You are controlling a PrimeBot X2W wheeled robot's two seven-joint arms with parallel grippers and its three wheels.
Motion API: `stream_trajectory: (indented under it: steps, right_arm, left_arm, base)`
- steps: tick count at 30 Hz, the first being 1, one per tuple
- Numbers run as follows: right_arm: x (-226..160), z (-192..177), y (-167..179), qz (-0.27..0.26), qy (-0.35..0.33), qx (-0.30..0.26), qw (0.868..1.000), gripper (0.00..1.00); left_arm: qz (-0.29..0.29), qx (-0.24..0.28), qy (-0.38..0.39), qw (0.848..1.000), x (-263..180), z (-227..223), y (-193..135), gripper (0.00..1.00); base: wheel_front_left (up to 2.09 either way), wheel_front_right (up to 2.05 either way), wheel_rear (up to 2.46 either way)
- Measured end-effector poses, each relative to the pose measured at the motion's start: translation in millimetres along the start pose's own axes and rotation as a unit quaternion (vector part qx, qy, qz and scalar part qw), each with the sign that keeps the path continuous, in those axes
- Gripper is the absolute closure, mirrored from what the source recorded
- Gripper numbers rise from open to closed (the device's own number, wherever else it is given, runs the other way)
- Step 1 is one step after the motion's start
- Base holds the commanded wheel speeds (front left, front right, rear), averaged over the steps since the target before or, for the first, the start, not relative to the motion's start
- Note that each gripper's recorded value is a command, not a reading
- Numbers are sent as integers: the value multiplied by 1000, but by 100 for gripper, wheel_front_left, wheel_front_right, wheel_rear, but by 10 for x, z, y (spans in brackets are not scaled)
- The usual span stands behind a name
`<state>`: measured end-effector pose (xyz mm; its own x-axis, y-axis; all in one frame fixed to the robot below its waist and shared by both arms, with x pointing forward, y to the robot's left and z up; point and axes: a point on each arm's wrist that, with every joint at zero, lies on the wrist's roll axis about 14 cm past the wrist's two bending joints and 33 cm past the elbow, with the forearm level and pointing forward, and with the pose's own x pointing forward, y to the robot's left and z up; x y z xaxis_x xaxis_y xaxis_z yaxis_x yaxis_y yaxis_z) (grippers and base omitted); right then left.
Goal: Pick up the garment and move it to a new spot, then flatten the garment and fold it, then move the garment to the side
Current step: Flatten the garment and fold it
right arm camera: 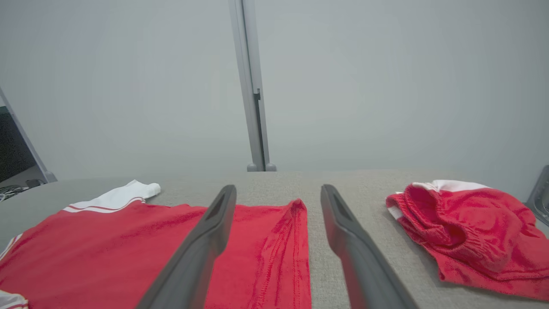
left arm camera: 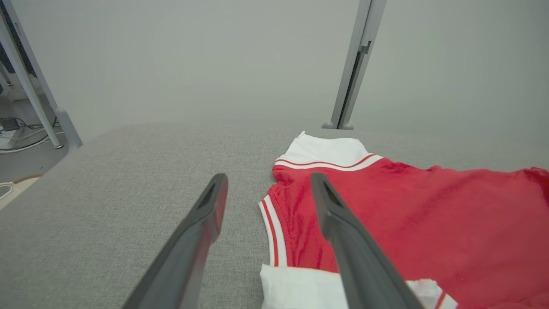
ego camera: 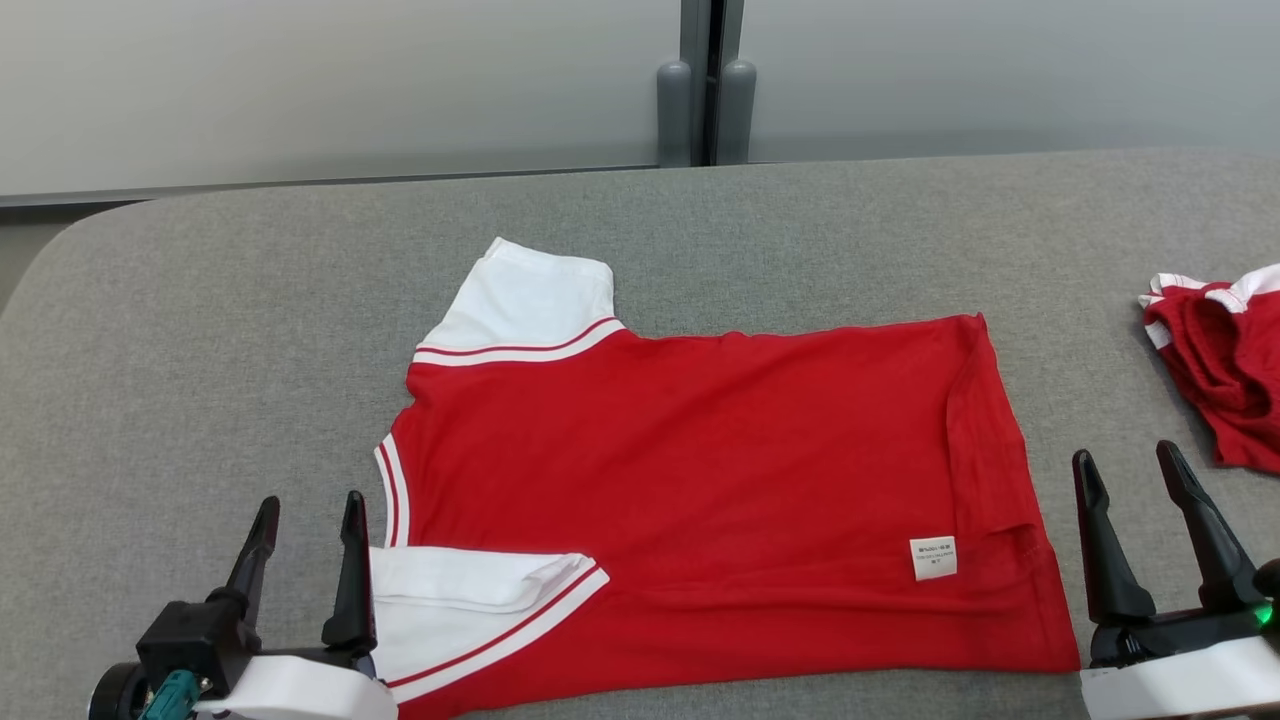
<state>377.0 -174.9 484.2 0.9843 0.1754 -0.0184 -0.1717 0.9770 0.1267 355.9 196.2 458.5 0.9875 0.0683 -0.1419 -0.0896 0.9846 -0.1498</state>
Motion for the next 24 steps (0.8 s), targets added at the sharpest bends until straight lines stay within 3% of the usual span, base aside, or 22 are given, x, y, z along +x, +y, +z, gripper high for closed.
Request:
stream_trajectory:
  steps: [5,17,24]
  right_arm:
    - [-7,237,104,11,-20,-18,1000,0]
    - [-71,157,173,8,3,-5,1000,0]
    - [117,67,164,12,16,-1,1000,0]
  left_arm:
    - [-13,16,-38,999,39,266,-66,0]
    - [-13,14,-23,1000,48,221,-81,0]
    - [-79,0,-27,997,663,402,-481,0]
  base:
    - [0,0,0]
    - [0,0,0]
    - [0,0,0]
